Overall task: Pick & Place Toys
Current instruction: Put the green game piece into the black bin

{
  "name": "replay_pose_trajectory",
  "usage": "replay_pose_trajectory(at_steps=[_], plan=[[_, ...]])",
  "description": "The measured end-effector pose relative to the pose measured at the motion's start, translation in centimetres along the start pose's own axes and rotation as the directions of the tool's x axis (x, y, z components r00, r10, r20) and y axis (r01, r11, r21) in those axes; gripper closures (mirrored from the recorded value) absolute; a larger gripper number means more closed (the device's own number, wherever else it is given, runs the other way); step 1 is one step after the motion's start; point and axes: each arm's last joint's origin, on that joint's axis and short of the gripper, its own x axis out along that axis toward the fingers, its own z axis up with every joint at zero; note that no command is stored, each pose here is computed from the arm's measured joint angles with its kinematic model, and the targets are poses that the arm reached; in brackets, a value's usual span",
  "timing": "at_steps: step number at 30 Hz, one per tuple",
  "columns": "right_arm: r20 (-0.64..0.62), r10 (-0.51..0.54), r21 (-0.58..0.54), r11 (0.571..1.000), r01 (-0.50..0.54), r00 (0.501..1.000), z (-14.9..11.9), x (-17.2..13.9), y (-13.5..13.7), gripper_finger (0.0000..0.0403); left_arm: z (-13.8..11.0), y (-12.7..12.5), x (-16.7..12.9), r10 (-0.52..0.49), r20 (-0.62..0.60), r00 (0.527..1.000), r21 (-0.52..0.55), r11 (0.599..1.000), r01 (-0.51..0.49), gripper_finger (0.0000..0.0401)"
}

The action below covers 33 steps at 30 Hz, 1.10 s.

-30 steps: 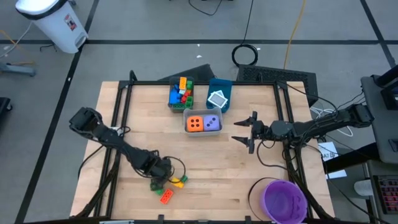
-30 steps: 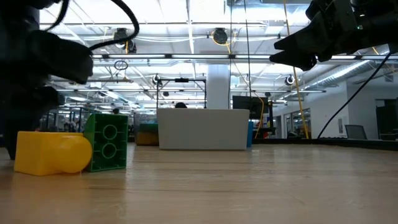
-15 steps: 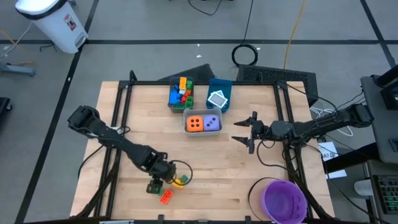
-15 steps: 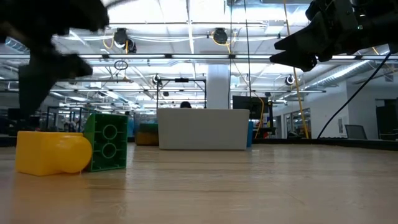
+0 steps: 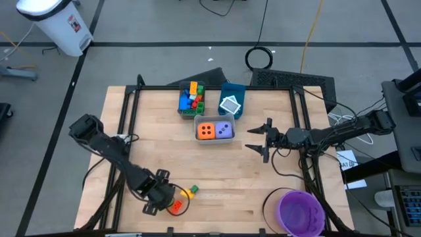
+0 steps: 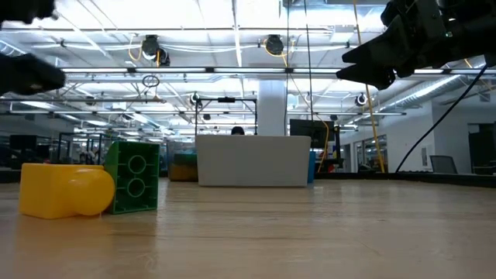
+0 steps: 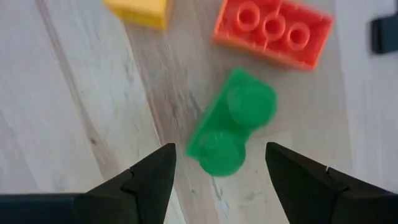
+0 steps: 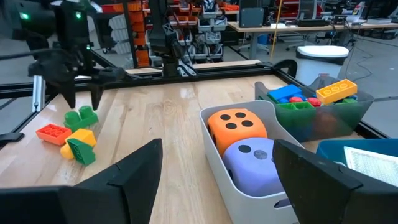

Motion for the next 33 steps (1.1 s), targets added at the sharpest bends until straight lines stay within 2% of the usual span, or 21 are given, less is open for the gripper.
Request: replay_pose_trajectory(at_steps=[3, 8, 13, 17, 21, 25, 29, 33], plan=[[0.000, 0.000, 0.000, 1.000, 0.000, 1.000, 0.0, 0.0, 0.0, 0.0124, -0.6, 0.0, 1.0, -0.011, 0.018, 1.000, -0.016, 1.000, 0.011, 0.0144], [0.000, 0.000, 0.000, 1.000, 0.000, 1.000, 0.0, 0.0, 0.0, 0.0124, -1.0, 0.0, 2.5, -0.024, 0.122, 0.992, -0.006, 1.000, 0.025, 0.0144], [0.000, 0.000, 0.000, 1.000, 0.000, 1.000, 0.0, 0.0, 0.0, 0.0124, -1.1, 1.0, 3.4, 0.089, 0.218, 0.972, -0.084, 0.994, -0.072, 0.0144], [0.000, 0.000, 0.000, 1.000, 0.000, 1.000, 0.0, 0.0, 0.0, 0.0124, -1.7, 2.0, 3.9, 0.131, 0.191, 0.973, -0.089, 0.989, -0.115, 0.0149], [0.000, 0.000, 0.000, 1.000, 0.000, 1.000, 0.0, 0.0, 0.0, 0.0124, -1.9, 2.9, 3.9, 0.168, 0.151, 0.974, -0.108, 0.982, -0.152, 0.0196], [0.000, 0.000, 0.000, 1.000, 0.000, 1.000, 0.0, 0.0, 0.0, 0.0124, -1.2, 4.5, 3.6, 0.258, 0.186, 0.948, -0.168, 0.959, -0.228, 0.0265], [-0.001, 0.000, 0.000, 1.000, 0.000, 1.000, 0.0, 0.0, 0.0, 0.0124, 0.2, 6.7, 2.4, 0.321, 0.230, 0.919, -0.209, 0.938, -0.275, 0.0265], [-0.001, 0.000, 0.000, 1.000, 0.000, 1.000, 0.0, 0.0, 0.0, 0.0124, 2.2, 8.6, -0.8, 0.386, 0.330, 0.861, -0.268, 0.913, -0.306, 0.0265]])
